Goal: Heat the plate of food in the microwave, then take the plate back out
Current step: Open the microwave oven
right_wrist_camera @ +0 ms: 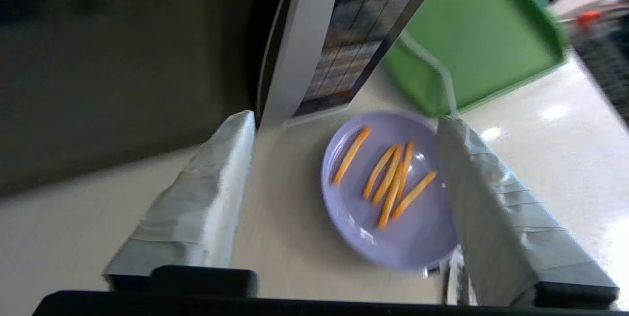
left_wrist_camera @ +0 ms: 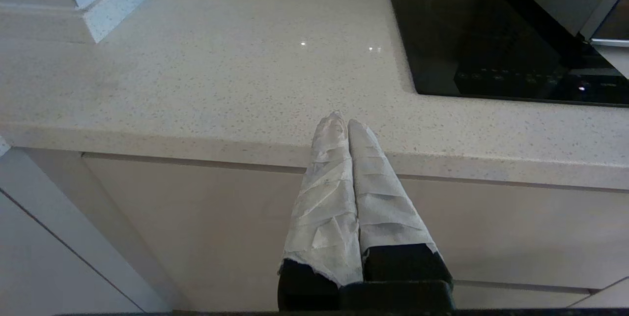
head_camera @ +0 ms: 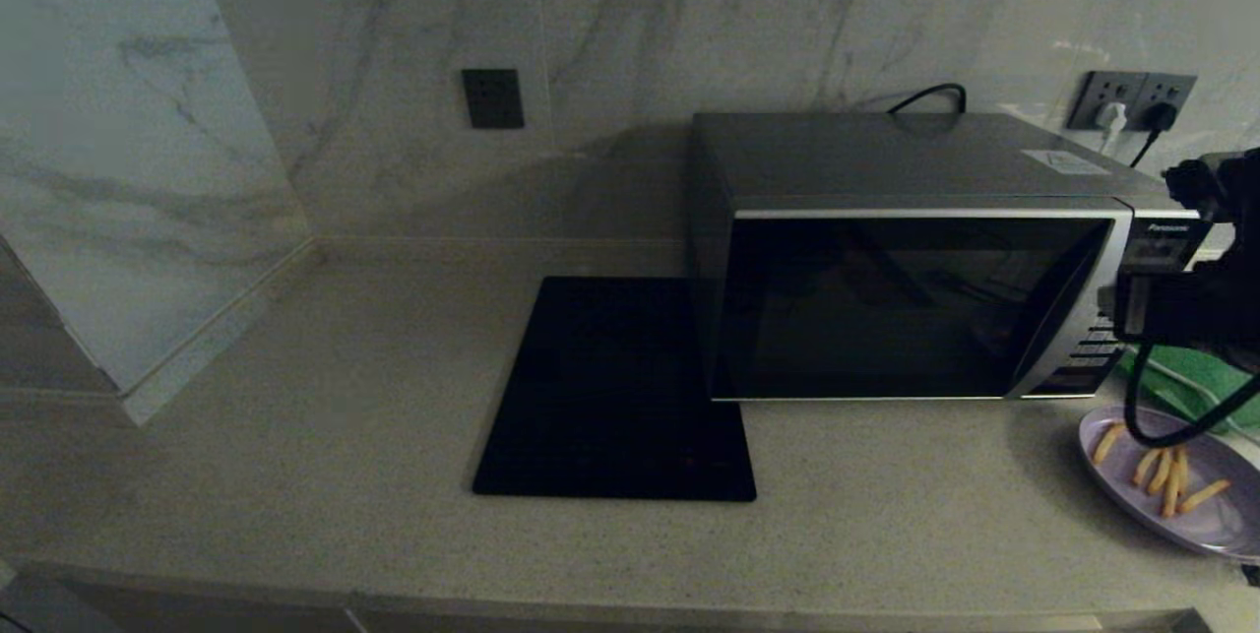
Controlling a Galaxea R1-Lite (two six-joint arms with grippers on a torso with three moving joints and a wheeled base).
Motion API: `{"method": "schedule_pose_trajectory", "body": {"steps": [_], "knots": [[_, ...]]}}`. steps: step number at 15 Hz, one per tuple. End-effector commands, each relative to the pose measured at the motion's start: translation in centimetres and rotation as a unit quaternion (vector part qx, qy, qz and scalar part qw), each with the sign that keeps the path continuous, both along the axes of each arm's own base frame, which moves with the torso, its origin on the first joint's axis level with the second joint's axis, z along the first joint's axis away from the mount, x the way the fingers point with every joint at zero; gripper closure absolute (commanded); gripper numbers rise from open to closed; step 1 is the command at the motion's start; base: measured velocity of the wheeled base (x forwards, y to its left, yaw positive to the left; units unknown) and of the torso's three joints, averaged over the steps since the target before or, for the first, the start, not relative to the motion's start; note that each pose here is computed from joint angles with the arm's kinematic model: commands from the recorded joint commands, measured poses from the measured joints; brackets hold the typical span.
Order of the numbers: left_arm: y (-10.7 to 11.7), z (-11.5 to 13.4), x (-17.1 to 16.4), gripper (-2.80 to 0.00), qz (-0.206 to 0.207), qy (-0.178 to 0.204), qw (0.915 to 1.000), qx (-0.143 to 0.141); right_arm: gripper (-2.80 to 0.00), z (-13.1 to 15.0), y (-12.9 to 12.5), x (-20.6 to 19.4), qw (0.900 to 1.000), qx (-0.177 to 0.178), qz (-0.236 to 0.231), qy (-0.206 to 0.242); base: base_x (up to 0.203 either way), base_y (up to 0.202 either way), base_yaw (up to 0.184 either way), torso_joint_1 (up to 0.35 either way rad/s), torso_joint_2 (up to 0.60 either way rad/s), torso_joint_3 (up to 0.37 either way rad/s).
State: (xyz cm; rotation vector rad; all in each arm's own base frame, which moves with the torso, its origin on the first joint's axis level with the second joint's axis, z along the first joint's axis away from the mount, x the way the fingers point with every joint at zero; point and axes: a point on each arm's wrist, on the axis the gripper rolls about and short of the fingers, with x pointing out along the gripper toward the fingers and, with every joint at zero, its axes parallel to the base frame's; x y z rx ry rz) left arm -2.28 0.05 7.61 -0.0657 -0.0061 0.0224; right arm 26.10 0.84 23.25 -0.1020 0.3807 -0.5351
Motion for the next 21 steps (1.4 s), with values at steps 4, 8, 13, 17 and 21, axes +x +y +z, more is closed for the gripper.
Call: {"method": "schedule_pose_trajectory", "body": {"steps": [4,8,13,17,21], "knots": [[0.0,0.0,0.0,0.00,0.000,-0.001,1.0000,0.000,-2.80,-2.7,0.9,1.8,0.998,-0.028,-0.049,-0.001,0.000,0.000,0.000,0.000,0.00,0.000],[0.0,0.0,0.0,0.00,0.000,-0.001,1.0000,0.000,-2.80,-4.2,0.9,1.7,0.998,-0.021,-0.056,0.005,0.000,0.000,0.000,0.000,0.00,0.000],[0.0,0.0,0.0,0.00,0.000,-0.001,1.0000,0.000,-2.80,-5.1,1.1,3.3,0.998,-0.015,-0.059,0.000,0.000,0.000,0.000,0.000,0.00,0.000],[0.0,0.0,0.0,0.00,0.000,-0.002,1.0000,0.000,-2.80,-6.4,1.2,4.4,0.998,-0.015,-0.061,-0.004,0.000,0.000,0.000,0.000,0.00,0.000],[0.0,0.0,0.0,0.00,0.000,-0.001,1.0000,0.000,-2.80,-7.4,1.1,5.6,0.998,-0.016,-0.065,-0.003,0.000,0.000,0.000,0.000,0.00,0.000]]}}
